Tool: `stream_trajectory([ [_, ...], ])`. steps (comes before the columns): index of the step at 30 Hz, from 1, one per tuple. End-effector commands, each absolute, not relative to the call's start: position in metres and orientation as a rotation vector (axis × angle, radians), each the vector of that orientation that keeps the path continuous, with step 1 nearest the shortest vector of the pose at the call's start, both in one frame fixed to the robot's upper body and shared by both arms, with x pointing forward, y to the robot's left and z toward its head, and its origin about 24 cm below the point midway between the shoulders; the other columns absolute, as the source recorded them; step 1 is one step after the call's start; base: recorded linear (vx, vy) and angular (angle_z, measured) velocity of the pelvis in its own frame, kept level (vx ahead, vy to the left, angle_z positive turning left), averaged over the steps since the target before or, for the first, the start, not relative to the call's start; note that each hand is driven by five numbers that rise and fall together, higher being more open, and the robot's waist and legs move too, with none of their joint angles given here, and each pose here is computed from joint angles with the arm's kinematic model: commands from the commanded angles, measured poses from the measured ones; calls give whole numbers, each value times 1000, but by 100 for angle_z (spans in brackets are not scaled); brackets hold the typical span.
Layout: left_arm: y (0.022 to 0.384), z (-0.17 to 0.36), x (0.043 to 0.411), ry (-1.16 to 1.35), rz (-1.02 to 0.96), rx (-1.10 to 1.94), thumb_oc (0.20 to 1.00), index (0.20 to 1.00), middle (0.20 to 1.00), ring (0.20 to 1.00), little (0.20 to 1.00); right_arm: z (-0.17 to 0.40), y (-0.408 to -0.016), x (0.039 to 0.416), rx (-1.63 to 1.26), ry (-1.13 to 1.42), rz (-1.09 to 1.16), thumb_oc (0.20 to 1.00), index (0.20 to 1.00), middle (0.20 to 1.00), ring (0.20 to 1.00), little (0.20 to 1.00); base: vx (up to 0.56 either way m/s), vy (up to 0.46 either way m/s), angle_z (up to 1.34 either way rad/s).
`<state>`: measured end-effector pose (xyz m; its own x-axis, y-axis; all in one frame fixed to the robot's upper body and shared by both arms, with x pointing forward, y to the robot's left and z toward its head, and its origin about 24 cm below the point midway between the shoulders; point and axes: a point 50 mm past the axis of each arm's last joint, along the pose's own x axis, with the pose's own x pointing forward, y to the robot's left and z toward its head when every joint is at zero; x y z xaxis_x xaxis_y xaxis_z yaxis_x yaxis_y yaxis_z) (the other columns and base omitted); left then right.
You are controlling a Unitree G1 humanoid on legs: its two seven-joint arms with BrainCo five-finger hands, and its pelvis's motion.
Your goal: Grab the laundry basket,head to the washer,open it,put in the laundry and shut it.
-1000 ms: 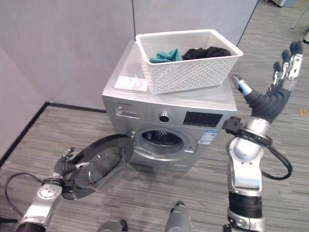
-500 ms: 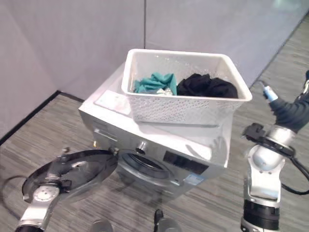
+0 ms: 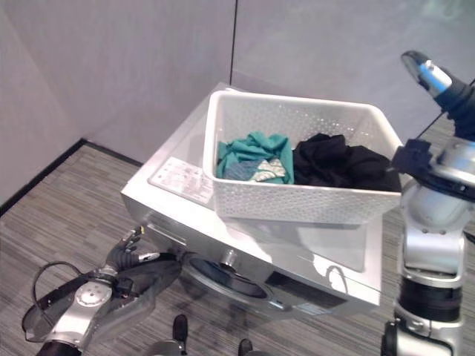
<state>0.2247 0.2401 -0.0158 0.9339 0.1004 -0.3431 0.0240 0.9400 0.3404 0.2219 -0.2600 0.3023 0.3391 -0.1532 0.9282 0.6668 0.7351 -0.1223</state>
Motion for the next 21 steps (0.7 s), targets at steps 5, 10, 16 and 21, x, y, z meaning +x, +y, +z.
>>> stream_trajectory([
  [5,249,-1,223,305,7,370,1000,1000,1000,1000,1000,307,-271,221,-748,-962,-423,1000,1000,1000,1000,1000,28,36,-14],
  [10,249,-1,223,316,-26,364,1000,1000,1000,1000,1000,324,-279,220,-898,-852,-295,1000,1000,1000,1000,1000,15,38,-10],
  [16,245,-5,218,340,-105,330,1000,1000,1000,1000,1000,363,-287,221,-1159,-628,-123,1000,1000,1000,1000,1000,4,42,-9],
  [21,241,-6,217,352,-149,315,1000,1000,1000,1000,1000,378,-286,234,-1258,-503,-73,1000,1000,1000,1000,1000,-7,21,-1],
])
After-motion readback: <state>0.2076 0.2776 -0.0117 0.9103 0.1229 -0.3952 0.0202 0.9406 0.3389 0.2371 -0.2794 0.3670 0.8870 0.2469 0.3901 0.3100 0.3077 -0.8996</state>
